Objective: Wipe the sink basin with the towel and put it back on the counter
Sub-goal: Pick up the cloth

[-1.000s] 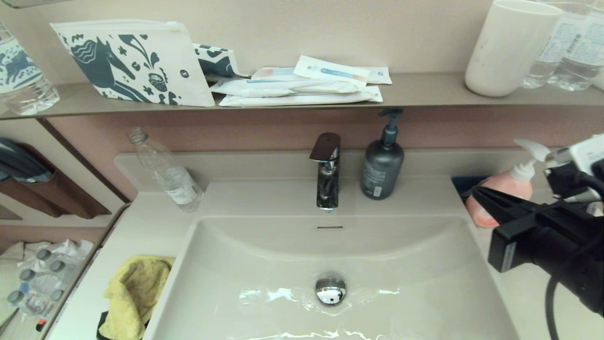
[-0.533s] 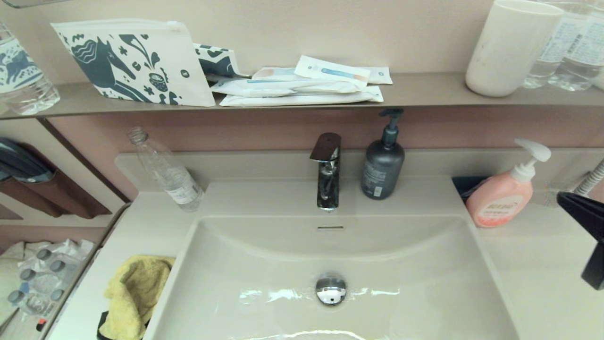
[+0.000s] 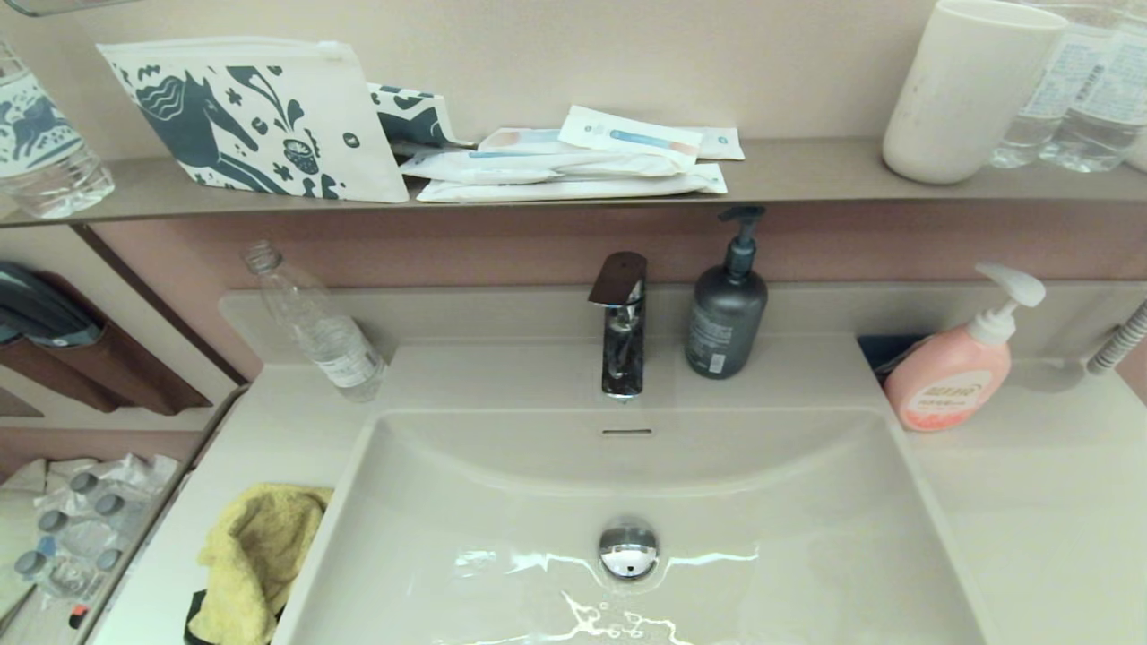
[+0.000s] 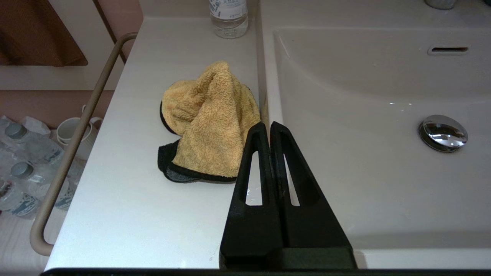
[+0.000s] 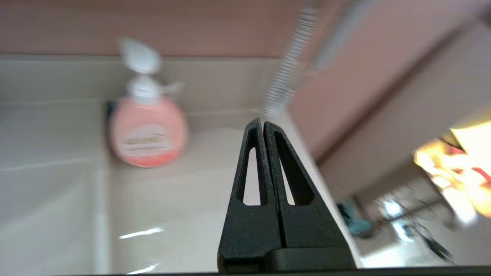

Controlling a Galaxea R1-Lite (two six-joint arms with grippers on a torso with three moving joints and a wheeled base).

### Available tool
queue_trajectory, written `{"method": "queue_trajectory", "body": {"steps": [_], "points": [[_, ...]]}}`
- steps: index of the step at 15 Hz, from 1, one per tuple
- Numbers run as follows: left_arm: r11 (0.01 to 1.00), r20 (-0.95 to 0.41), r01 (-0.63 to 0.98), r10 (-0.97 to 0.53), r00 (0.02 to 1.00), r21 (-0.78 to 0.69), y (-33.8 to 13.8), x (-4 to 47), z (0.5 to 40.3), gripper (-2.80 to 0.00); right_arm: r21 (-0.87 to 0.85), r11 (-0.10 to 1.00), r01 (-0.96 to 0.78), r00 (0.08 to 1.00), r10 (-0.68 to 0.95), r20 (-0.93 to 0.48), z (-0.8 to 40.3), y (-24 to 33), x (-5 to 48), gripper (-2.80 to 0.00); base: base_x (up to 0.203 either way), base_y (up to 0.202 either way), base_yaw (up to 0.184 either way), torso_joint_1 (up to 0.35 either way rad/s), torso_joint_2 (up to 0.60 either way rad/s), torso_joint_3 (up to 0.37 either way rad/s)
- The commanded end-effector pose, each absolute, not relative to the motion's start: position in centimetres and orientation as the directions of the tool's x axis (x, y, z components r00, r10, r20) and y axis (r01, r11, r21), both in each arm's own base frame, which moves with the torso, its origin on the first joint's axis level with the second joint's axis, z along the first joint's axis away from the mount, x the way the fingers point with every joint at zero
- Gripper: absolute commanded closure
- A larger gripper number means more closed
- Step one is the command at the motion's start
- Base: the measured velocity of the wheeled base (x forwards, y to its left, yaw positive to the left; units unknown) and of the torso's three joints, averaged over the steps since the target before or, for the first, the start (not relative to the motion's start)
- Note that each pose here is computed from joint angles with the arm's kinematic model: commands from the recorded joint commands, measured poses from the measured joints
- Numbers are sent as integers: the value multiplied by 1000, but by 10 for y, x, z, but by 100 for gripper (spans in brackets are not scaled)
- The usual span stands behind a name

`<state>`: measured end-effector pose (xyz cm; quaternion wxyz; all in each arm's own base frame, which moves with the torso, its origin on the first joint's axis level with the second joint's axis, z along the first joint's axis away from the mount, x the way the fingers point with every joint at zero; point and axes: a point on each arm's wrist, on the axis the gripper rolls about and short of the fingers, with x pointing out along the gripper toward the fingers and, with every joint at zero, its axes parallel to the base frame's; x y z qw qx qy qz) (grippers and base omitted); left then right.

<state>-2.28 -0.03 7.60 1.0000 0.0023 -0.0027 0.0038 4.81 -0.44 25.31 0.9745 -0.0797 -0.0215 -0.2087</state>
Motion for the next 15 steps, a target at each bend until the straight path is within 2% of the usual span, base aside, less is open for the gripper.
{"method": "queue_trajectory", "body": {"steps": [1, 6, 8, 11, 13, 15], "points": [[1000, 5, -8, 8, 1000, 5, 0, -23, 76, 0, -112, 861, 496, 867, -482, 128, 248, -12, 8, 0, 0, 0, 0, 0, 0, 0], [1000, 5, -8, 8, 1000, 5, 0, -23, 76, 0, -118, 836, 536, 844, -524, 119, 204, -14, -51, 0, 0, 0, 0, 0, 0, 0], [1000, 5, -8, 8, 1000, 5, 0, -23, 76, 0, -119, 855, 505, 862, -492, 124, 181, -12, -59, 0, 0, 0, 0, 0, 0, 0], [1000, 5, -8, 8, 1000, 6, 0, -23, 76, 0, -127, 916, 381, 921, -364, 138, 143, -8, -58, 0, 0, 0, 0, 0, 0, 0], [1000, 5, -8, 8, 1000, 5, 0, -23, 76, 0, -33, 951, 309, 936, -297, 188, 129, -7, -44, 0, 0, 0, 0, 0, 0, 0], [1000, 5, -7, 7, 1000, 5, 0, -23, 76, 0, 33, 971, 235, 957, -238, 164, 105, -5, -31, 0, 0, 0, 0, 0, 0, 0]]}}
